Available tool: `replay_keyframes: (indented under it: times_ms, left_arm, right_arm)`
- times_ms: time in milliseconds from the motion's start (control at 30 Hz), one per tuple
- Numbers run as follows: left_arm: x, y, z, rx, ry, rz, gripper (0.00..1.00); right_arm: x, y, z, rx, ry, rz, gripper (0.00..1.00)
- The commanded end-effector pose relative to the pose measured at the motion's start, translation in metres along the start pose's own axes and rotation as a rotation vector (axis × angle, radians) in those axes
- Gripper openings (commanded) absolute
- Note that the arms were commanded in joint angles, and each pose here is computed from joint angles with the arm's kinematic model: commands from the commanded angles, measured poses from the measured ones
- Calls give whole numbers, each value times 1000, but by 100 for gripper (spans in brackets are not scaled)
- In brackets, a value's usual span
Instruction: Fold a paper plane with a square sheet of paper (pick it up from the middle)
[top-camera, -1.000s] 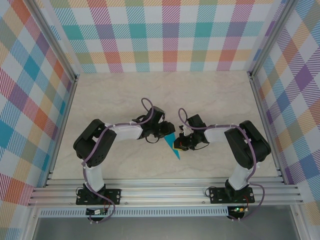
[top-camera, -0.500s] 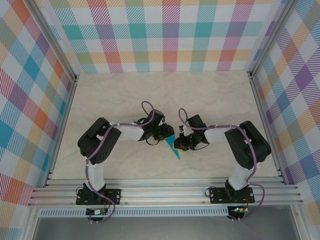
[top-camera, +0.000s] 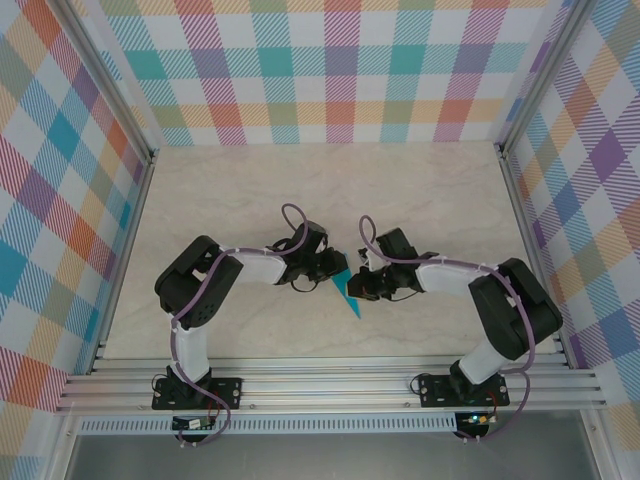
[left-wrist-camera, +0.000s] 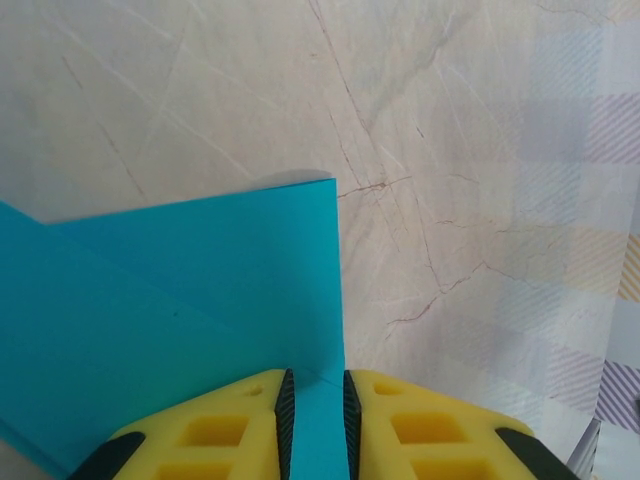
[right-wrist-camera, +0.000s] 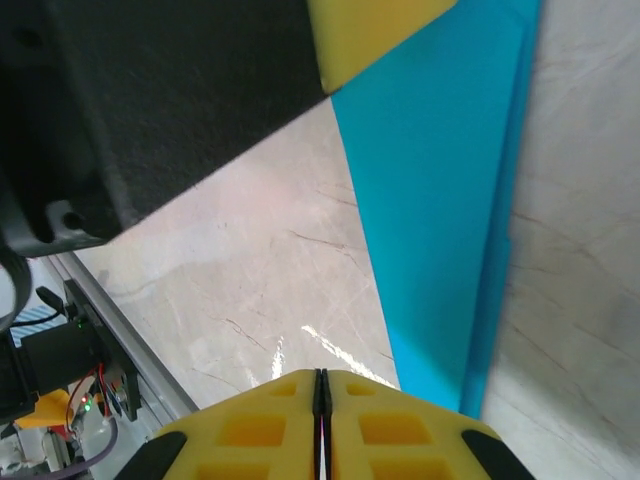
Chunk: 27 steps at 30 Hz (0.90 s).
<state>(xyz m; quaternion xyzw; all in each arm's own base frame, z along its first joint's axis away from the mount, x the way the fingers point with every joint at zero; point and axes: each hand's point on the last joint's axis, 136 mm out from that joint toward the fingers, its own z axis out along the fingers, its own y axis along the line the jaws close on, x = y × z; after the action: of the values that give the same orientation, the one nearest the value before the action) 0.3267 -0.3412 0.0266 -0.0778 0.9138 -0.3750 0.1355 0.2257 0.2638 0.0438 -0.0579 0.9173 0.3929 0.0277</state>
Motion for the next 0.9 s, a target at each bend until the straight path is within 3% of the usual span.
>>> replay_keyframes:
  times_ms: [0, 233, 533, 867]
  left_arm:
    - [21, 47, 11, -140, 57, -10, 23]
    - [22, 50, 9, -155, 55, -7, 22]
    - [26, 60, 13, -186, 71, -8, 22]
    - [25, 63, 14, -194, 63, -16, 22]
  right_arm:
    - [1, 7, 13, -26, 49, -16, 11]
    - [23, -39, 29, 99, 98, 35, 9]
    - [48, -37, 23, 39, 124, 39, 9]
    - [83, -62, 9, 128, 156, 98, 10]
